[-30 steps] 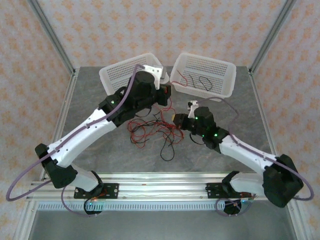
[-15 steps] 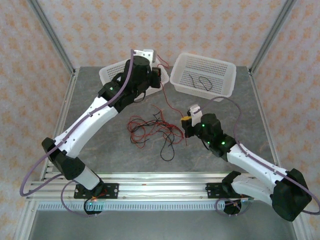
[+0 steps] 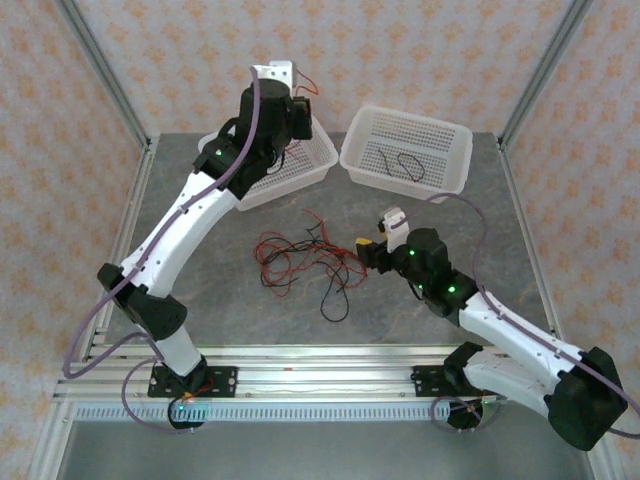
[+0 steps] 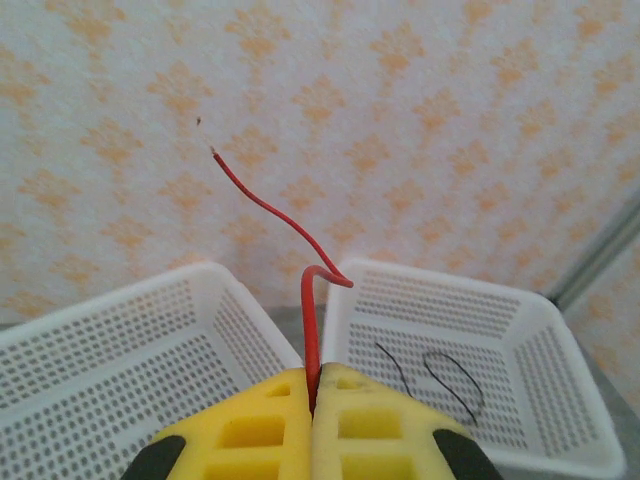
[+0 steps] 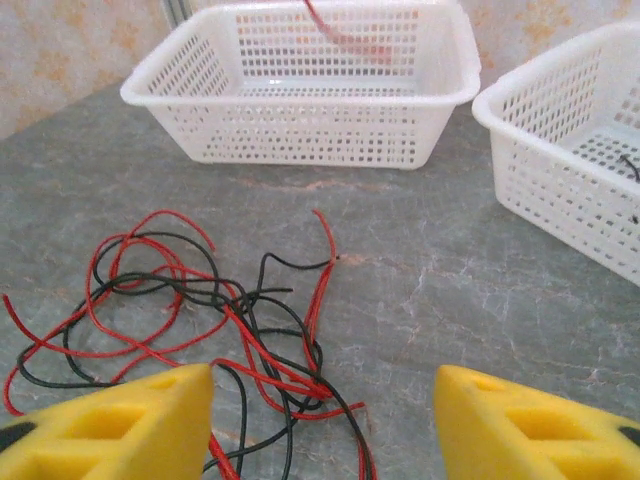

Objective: Untangle the cables

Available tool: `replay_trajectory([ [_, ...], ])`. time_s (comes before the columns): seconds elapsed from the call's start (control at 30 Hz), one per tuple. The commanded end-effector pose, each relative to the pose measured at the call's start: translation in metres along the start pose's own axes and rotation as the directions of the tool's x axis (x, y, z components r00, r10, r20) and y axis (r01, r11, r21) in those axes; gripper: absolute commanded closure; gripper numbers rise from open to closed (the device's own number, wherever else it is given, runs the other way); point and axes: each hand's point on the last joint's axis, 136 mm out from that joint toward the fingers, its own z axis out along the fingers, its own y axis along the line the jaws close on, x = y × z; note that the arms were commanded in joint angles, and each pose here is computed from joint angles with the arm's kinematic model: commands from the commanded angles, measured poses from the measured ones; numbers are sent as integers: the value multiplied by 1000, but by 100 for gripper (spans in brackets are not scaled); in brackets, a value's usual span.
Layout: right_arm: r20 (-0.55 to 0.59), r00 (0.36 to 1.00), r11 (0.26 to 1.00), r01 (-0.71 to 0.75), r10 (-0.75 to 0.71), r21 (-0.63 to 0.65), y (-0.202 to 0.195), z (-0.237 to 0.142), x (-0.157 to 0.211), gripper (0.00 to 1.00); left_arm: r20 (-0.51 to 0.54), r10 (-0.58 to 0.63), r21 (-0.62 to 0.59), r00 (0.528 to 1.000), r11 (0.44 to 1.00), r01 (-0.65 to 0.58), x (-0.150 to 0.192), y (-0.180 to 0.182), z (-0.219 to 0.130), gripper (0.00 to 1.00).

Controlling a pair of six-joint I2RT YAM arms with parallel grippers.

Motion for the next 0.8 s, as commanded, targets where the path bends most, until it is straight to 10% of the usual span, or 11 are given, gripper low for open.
replay_trajectory([
  [0.0, 46, 993, 994, -108, 107, 11, -1, -12, -15, 33, 99, 16, -82, 995, 997, -8, -35, 23, 5, 100],
  [0.47, 18, 944, 944, -330, 330, -22, 3, -34, 5, 33, 303, 52, -211, 952, 977, 14, -88, 91, 60, 100],
  [0.77, -4, 931, 931, -364, 364, 0, 0, -33, 21, 34, 142, 78, -281, 987, 959, -35, -3, 122, 140, 100],
])
